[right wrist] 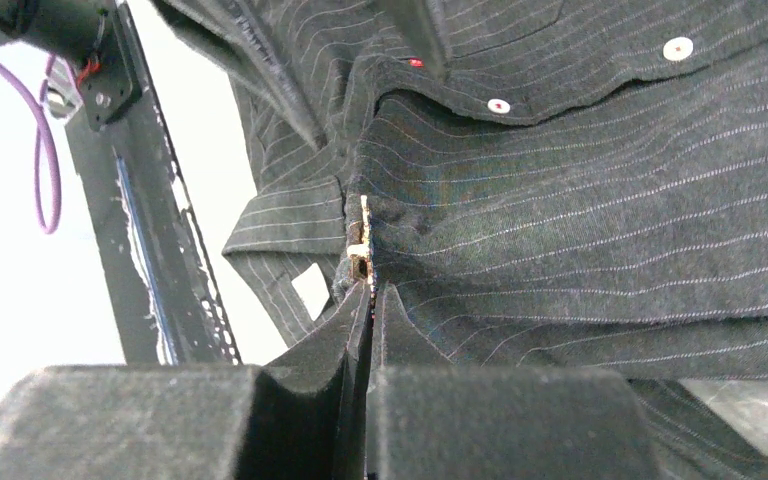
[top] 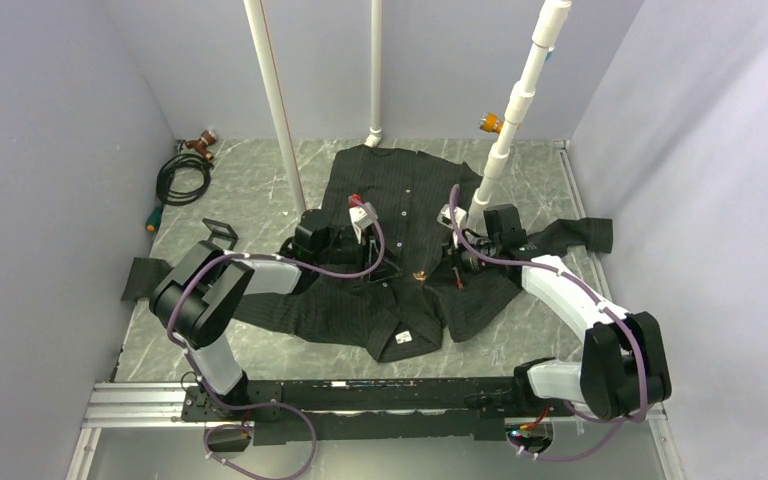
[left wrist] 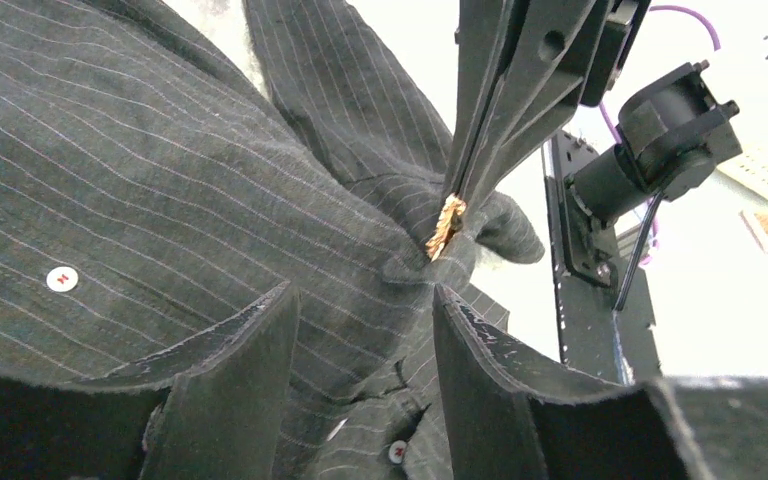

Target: Remove the brooch from the garment

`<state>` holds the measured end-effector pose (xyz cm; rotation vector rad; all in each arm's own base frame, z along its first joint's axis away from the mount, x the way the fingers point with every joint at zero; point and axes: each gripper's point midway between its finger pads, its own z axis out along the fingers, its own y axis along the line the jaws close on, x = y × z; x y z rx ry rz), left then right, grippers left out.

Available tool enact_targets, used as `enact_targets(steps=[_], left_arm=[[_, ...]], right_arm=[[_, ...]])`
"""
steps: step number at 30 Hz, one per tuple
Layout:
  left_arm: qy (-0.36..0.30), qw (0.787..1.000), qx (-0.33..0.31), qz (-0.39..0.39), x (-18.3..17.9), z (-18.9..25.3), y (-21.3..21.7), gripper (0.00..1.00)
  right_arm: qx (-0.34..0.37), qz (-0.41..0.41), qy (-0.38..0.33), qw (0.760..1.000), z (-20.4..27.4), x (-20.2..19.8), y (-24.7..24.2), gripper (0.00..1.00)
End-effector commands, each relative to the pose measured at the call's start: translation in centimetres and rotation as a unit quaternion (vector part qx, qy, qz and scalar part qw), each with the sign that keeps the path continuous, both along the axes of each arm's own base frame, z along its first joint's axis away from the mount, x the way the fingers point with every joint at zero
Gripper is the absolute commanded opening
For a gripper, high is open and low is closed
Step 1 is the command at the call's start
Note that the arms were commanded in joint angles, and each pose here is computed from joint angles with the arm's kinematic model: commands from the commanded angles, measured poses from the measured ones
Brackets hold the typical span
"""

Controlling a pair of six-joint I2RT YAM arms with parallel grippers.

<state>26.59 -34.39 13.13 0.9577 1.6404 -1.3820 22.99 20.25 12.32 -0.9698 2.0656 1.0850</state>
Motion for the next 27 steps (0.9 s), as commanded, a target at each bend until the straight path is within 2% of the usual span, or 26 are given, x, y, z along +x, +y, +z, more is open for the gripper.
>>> enact_targets(steps=[1,6,12,22,27], left_arm=[[0.01,0.999,-0.04,0.031,-0.2,2.7,-1.1,0.56],[-0.001,0.999,-0.042,0.026,-1.3,3.0,-2.5,0.56],[0.029,0.998,-0.035,0.033,-1.1,2.0,-3.4,0.56],[0.035,0.999,-0.027,0.02,-1.4,1.2,-4.9,0.51],[0.041,0.999,-0.027,0.016,-1.5,1.1,-5.3,0.53]], right_arm=[[0.025,-0.051,0.008,0.998,1.5,0.9,0.3,0.0],[0.019,-0.064,0.016,0.998,0.9,0.8,0.1,0.0],[0.019,-0.07,0.022,0.997,0.5,1.0,0.1,0.0],[0.019,-0.075,0.028,0.997,0.1,1.1,0.1,0.0],[0.02,-0.073,0.026,0.997,0.0,1.1,0.2,0.0]])
